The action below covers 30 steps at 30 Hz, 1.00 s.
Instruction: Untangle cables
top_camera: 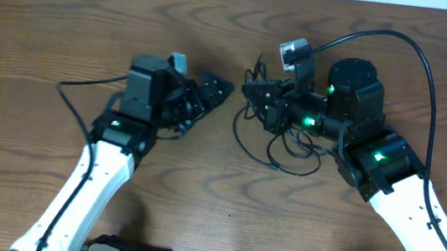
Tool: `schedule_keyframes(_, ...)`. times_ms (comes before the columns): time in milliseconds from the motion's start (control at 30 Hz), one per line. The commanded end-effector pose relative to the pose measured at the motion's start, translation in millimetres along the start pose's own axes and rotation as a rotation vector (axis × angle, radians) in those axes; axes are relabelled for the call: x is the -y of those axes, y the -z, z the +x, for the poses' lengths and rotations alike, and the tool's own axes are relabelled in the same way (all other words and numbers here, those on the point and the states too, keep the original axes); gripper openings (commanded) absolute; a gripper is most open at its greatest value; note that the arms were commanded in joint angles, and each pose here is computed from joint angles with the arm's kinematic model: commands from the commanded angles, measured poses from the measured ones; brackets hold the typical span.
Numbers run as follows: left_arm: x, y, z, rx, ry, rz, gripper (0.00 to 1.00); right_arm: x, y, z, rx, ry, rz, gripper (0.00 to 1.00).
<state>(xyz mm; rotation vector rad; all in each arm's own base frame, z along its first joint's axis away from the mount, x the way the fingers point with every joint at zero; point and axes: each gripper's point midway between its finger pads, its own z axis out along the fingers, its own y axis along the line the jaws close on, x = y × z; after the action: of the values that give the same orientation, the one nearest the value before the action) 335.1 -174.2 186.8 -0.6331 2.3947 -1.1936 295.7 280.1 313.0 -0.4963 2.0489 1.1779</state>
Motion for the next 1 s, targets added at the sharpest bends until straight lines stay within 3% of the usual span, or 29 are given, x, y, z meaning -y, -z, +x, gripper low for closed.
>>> schedule_keyframes(0, -21, -22, -6, 0.015, 0.160, -0.068, 0.97, -24, 2, 7, -0.048, -0.008, -0.120, 0.01)
schedule_keyframes(100, -17, -45, 3, -0.058, 0.151, -0.025, 0.86, -26, 2, 8, -0.054, -0.008, -0.132, 0.01)
schedule_keyframes(267, -4, -78, 16, -0.153, 0.152, 0.070, 0.80, -25, 2, 10, -0.062, -0.014, -0.128, 0.01)
schedule_keyframes(300, -3, -83, 15, -0.153, 0.156, 0.078, 0.72, -24, 2, 11, -0.068, -0.019, -0.125, 0.01)
schedule_keyframes(400, -7, -89, 14, -0.155, 0.158, 0.076, 0.35, -21, 2, 17, -0.088, -0.022, -0.114, 0.01)
schedule_keyframes(533, -17, -89, 18, -0.164, 0.151, 0.038, 0.08, -11, 2, 23, -0.104, -0.007, -0.063, 0.01)
schedule_keyframes(667, -19, -86, 17, -0.172, 0.138, 0.038, 0.08, 36, 6, 33, -0.108, -0.054, 0.196, 0.02)
schedule_keyframes(767, -13, -74, 9, -0.187, 0.130, 0.085, 0.07, 82, 24, 47, -0.128, -0.081, 0.471, 0.15)
schedule_keyframes(867, -5, -55, -6, -0.179, 0.098, 0.146, 0.08, 114, 47, 61, -0.166, -0.087, 0.686, 0.19)
schedule_keyframes(900, -2, -46, -13, -0.170, 0.099, 0.170, 0.08, 123, 56, 66, -0.181, -0.085, 0.748, 0.26)
schedule_keyframes(967, 5, -28, -27, -0.145, 0.099, 0.213, 0.08, 132, 67, 72, -0.207, -0.082, 0.825, 0.54)
